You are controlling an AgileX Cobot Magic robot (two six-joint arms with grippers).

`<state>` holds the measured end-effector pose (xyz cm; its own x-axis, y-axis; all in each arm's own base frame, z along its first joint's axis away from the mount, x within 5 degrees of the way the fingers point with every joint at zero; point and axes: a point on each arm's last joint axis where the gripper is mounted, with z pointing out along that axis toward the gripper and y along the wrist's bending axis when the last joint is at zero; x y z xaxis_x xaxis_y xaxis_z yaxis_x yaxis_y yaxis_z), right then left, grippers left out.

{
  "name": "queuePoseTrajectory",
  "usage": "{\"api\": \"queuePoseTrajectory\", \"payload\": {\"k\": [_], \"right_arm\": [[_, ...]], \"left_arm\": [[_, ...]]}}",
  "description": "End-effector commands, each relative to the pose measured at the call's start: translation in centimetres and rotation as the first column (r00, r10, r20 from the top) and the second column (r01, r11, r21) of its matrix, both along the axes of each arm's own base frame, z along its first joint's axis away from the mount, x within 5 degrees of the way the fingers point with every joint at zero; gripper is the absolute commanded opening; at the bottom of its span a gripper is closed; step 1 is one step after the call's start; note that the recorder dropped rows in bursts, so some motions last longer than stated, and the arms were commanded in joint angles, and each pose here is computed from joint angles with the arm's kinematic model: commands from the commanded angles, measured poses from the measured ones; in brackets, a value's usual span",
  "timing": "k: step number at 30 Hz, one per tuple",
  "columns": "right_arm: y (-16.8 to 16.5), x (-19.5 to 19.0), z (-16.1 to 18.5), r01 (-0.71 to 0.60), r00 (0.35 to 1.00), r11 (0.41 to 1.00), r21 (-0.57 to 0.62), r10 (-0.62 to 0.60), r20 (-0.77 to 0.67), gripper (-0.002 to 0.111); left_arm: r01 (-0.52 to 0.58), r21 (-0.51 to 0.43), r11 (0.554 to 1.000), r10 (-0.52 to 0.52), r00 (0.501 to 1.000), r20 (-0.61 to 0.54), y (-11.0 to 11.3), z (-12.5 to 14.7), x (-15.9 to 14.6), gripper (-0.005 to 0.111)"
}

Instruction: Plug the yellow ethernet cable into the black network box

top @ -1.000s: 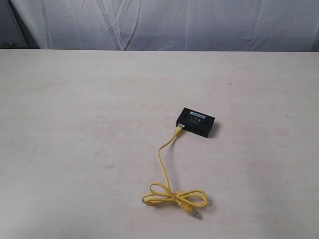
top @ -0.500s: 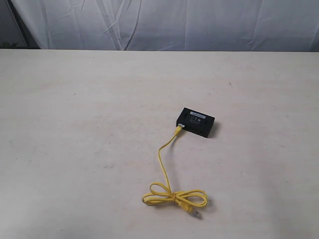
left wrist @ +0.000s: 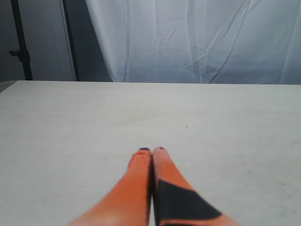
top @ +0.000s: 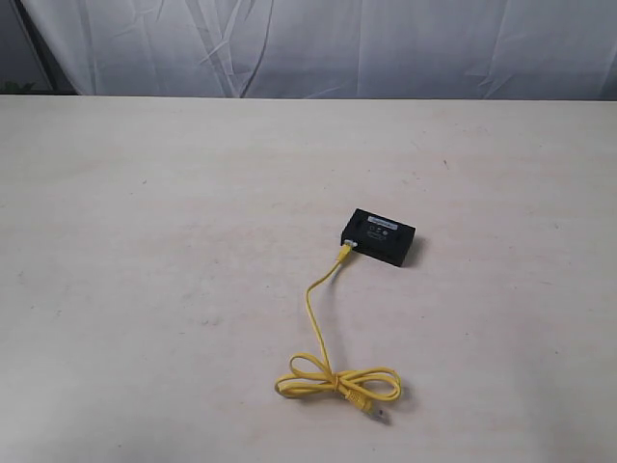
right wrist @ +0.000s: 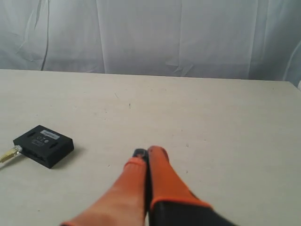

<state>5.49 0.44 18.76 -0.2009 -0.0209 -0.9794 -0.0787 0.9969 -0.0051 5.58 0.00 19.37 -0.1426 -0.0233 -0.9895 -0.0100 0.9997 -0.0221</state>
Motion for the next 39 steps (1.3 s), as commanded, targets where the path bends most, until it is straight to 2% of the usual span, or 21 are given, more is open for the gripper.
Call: {"api": "queuePoseTrajectory", "payload": {"k": [1, 39], "right_arm": [[-0.06, -0.05, -0.11, 0.003, 1.000, 1.000, -0.020, -0.004, -0.003, -0.001], [-0.03, -0.07, -0.17, 0.003, 1.000, 1.000, -0.013, -0.003, -0.010, -0.001]], "left_arm": [[-0.002, -0.001, 1.000, 0.002, 1.000, -0.001, 0.01, -0.16, -0.03, 0.000], [-0.002, 0.001, 1.000, 0.002, 1.000, -0.001, 0.02, -0.16, -0.03, 0.000]]}}
